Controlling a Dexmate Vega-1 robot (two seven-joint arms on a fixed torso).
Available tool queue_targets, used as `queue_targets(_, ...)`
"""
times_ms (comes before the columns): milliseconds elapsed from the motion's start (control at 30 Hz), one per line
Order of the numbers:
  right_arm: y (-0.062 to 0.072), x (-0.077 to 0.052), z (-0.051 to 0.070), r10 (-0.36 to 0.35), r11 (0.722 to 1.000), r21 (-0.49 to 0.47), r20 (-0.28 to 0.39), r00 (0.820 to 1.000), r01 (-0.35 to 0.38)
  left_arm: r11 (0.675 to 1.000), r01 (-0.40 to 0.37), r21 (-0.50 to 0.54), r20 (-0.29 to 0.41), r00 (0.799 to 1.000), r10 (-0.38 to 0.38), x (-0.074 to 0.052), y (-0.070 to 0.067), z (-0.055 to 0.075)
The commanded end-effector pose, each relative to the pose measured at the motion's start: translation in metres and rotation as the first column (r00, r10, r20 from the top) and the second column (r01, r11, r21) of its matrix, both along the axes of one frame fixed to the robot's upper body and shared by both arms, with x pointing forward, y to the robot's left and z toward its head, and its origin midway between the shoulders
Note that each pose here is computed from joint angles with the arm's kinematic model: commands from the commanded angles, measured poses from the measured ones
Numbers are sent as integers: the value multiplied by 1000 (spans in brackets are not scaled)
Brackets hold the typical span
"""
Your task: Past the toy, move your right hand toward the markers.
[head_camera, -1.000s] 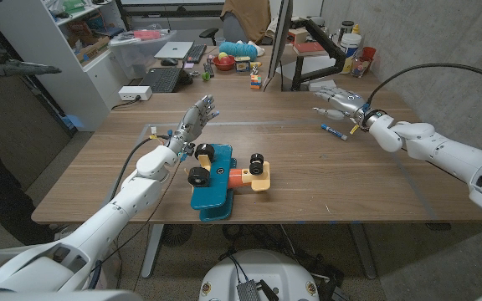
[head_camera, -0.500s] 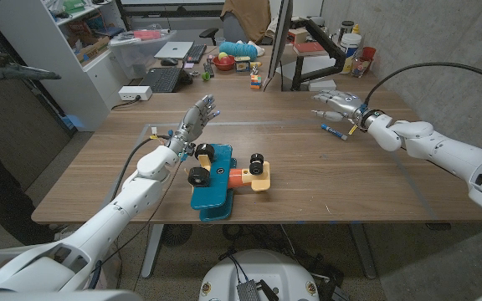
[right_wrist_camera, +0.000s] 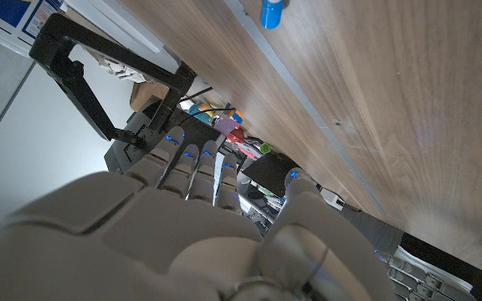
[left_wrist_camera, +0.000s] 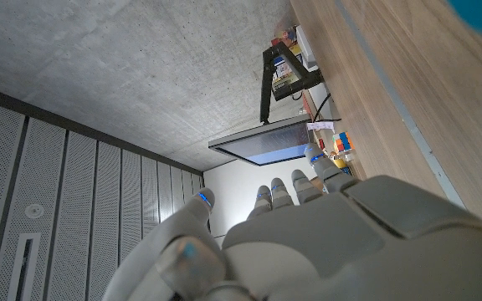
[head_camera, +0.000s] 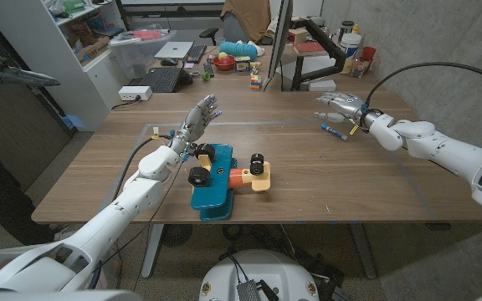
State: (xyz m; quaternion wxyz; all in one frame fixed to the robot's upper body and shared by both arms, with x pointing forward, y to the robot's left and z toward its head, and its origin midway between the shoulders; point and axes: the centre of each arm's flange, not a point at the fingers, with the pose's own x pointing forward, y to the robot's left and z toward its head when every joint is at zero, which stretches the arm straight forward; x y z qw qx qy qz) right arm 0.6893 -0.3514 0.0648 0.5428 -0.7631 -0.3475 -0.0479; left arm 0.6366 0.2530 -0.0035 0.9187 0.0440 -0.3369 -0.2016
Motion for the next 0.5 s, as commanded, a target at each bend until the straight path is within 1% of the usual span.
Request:
queue_targets(33, -10, 3, -2, -42, 999, 14, -28, 999, 42, 1000, 11, 10, 11, 1000, -11, -1, -4, 3)
queue_targets(300, -11, 1, -5, -58, 998, 7, -40, 998, 58, 1000, 13, 13, 11, 1000, -13, -2, -5, 2)
queue_targets(500, -11, -1, -6, -58, 998, 2, -37, 998, 58, 1000, 11, 13, 13, 1000, -11, -5, -5, 2)
